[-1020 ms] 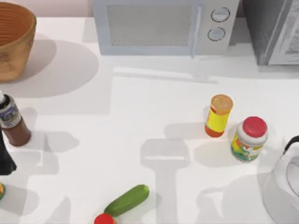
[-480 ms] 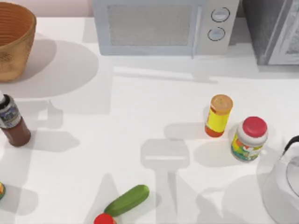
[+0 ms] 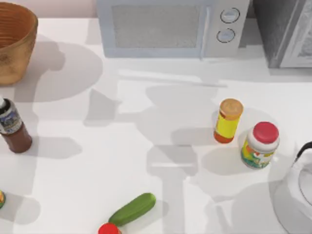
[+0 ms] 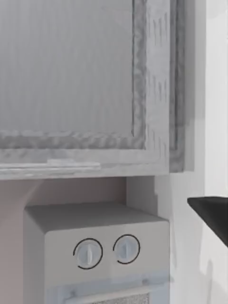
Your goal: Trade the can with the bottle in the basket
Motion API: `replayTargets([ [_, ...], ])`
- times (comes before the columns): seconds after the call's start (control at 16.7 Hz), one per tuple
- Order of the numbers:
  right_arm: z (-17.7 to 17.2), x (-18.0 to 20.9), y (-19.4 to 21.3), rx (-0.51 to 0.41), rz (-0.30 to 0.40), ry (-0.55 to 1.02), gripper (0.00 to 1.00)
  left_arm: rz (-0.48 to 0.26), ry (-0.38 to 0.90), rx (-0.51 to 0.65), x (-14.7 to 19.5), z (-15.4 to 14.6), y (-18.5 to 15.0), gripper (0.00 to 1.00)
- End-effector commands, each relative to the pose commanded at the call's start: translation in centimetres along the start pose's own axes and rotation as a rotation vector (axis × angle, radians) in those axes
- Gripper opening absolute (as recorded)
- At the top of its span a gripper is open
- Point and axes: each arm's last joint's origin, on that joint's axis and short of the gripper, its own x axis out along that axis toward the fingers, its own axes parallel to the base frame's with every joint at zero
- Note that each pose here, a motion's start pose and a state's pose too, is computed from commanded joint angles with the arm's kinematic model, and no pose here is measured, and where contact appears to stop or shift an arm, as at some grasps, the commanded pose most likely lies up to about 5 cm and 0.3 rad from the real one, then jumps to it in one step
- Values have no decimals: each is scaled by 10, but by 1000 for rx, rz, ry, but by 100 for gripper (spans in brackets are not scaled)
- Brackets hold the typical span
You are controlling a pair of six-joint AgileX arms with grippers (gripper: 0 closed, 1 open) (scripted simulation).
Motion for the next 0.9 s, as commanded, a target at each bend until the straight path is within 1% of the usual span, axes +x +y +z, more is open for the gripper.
replayTargets([
  [0.06, 0, 0, 0, 0, 0, 0, 100, -1, 58, -1, 25, 12, 6, 100],
  [0.18, 0, 0, 0, 0, 0, 0, 100, -4, 164, -1, 74, 27, 19, 100],
  [0.3, 0, 0, 0, 0, 0, 0, 100, -7, 258, 1, 117, 31, 32, 100],
  [0.42, 0, 0, 0, 0, 0, 0, 100, -12, 338, 3, 152, 27, 45, 100],
  [0.54, 0, 0, 0, 0, 0, 0, 100, -17, 403, 7, 176, 20, 55, 100],
  [0.66, 0, 0, 0, 0, 0, 0, 100, -23, 452, 12, 191, 12, 64, 100],
  [0.9, 0, 0, 0, 0, 0, 0, 100, -33, 506, 21, 203, 2, 73, 100],
])
